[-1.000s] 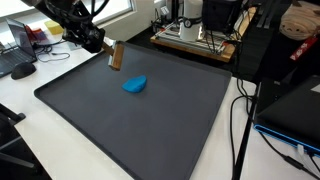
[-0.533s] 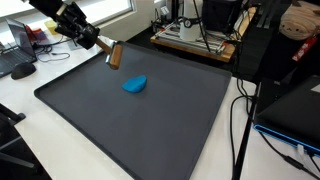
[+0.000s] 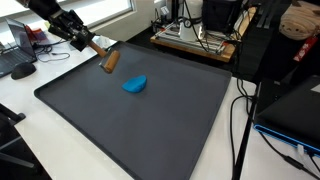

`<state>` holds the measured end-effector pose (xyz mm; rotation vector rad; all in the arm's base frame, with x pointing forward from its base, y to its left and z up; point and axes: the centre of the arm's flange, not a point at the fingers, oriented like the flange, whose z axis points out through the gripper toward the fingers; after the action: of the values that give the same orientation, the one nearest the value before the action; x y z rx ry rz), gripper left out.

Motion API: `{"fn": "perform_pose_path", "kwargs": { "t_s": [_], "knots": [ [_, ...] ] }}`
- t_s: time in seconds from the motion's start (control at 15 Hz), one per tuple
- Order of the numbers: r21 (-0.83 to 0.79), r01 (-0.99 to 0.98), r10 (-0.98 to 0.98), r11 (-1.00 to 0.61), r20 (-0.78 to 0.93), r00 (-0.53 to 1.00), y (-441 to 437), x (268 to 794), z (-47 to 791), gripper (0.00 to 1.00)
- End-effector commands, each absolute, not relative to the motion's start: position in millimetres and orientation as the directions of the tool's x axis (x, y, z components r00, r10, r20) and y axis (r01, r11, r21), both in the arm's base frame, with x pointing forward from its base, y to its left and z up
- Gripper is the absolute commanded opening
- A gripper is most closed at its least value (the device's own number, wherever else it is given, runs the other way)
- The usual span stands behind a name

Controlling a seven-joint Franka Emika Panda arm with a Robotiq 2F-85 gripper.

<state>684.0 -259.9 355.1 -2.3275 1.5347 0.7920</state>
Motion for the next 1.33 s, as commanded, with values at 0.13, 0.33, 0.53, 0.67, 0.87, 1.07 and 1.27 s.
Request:
{"fn": "perform_pose_path", "kwargs": {
  "t_s": [0.13,0.33,0.53,0.67,0.87,1.07,1.27],
  "knots": [
    [-0.023,-0.942,-0.774,-0.335,-0.563,0.289,-292.6,722.1,353.0,0.22],
    [-0.036,-0.956,-0.788,-0.291,-0.557,0.261,-302.3,726.2,345.1,0.22],
    [-0.056,-0.966,-0.771,-0.252,-0.591,0.235,-310.5,727.4,337.3,0.22],
    [-0.062,-0.970,-0.755,-0.234,-0.617,0.221,-315.9,726.2,330.7,0.22],
    [-0.057,-0.979,-0.738,-0.194,-0.649,0.184,-327.5,721.0,318.3,0.22],
    [-0.068,-0.985,-0.728,-0.158,-0.666,0.163,-338.9,715.7,309.2,0.22],
    [-0.073,-0.988,-0.727,-0.139,-0.669,0.152,-347.8,715.5,306.0,0.22]
  ]
}}
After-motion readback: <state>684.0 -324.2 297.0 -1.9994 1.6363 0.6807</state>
